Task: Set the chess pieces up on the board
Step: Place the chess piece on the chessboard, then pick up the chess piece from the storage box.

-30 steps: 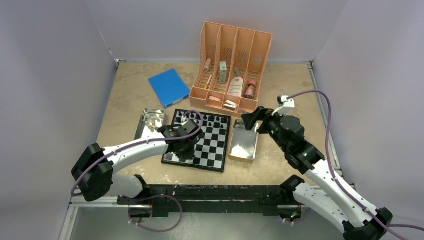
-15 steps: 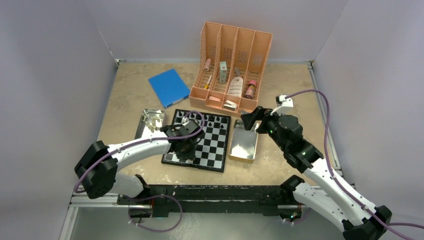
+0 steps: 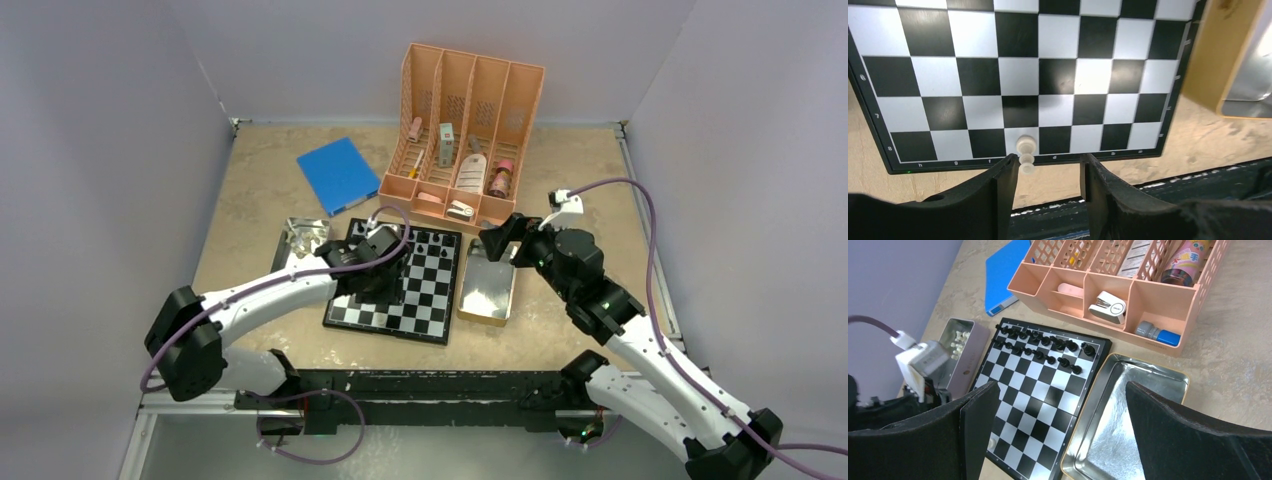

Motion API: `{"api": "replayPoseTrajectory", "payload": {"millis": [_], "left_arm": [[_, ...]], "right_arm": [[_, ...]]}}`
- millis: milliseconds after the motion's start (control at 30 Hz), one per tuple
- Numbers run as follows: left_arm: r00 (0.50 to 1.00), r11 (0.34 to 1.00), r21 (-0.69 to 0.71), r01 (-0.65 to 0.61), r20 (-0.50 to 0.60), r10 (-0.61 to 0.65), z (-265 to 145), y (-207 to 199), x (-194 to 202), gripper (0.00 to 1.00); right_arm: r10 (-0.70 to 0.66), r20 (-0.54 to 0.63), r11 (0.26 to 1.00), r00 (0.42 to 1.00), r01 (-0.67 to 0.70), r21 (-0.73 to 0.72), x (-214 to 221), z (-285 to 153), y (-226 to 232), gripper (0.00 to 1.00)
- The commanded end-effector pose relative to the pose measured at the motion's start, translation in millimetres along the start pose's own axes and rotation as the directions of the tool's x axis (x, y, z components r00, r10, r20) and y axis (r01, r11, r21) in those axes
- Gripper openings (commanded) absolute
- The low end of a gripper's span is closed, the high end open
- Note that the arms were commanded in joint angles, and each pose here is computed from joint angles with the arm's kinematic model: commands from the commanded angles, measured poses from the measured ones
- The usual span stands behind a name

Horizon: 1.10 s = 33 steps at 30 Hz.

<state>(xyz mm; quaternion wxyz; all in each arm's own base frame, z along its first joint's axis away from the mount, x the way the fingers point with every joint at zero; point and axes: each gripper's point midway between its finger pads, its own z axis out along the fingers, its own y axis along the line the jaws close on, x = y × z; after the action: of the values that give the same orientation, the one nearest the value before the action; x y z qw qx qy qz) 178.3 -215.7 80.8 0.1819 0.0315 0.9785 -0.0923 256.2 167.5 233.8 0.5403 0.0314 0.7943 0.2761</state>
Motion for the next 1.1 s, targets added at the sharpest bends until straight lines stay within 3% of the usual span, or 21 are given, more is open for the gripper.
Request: {"api": "replayPoseTrajectory", "payload": {"millis": [0, 267, 500, 767, 867, 1067], "left_arm": [[0.987, 0.998, 0.059, -0.026, 0.159, 0.016, -37.5, -15.9, -42.0, 0.48], [0.956, 0.998, 0.062, 0.011, 0.293, -0.028, -77.8, 5.4, -105.9, 0.47], [0.911, 0.992, 0.015, 0.127, 0.393, -0.122, -88.2, 67.0, -152.7, 0.42], [0.889, 0.957, 0.059, 0.285, 0.356, -0.287, -64.1, 130.1, -177.3, 0.37], [0.874, 0.94, 0.01, 0.341, 0.366, -0.321, -55.8, 156.0, -187.1, 0.35], [0.871, 0.91, -0.004, 0.415, 0.293, -0.396, -32.6, 187.6, -177.0, 0.29]], "right_arm": [[0.002, 0.072, 0.998, 0.997, 0.003, -0.057, -24.2, -4.8, 16.4, 0.99], [0.011, 0.103, 0.997, 0.995, -0.003, -0.079, -31.0, -4.5, 21.0, 0.99], [0.015, 0.092, 0.995, 0.996, -0.006, -0.102, -27.7, -6.4, 24.2, 0.99], [0.024, 0.098, 0.989, 0.995, -0.009, -0.149, -26.8, -11.7, 30.5, 0.98], [0.02, 0.106, 0.988, 0.994, -0.004, -0.155, -28.6, -12.7, 31.5, 0.98], [-0.003, 0.089, 0.987, 0.996, 0.017, -0.157, -29.5, -15.4, 33.5, 0.98]]}}
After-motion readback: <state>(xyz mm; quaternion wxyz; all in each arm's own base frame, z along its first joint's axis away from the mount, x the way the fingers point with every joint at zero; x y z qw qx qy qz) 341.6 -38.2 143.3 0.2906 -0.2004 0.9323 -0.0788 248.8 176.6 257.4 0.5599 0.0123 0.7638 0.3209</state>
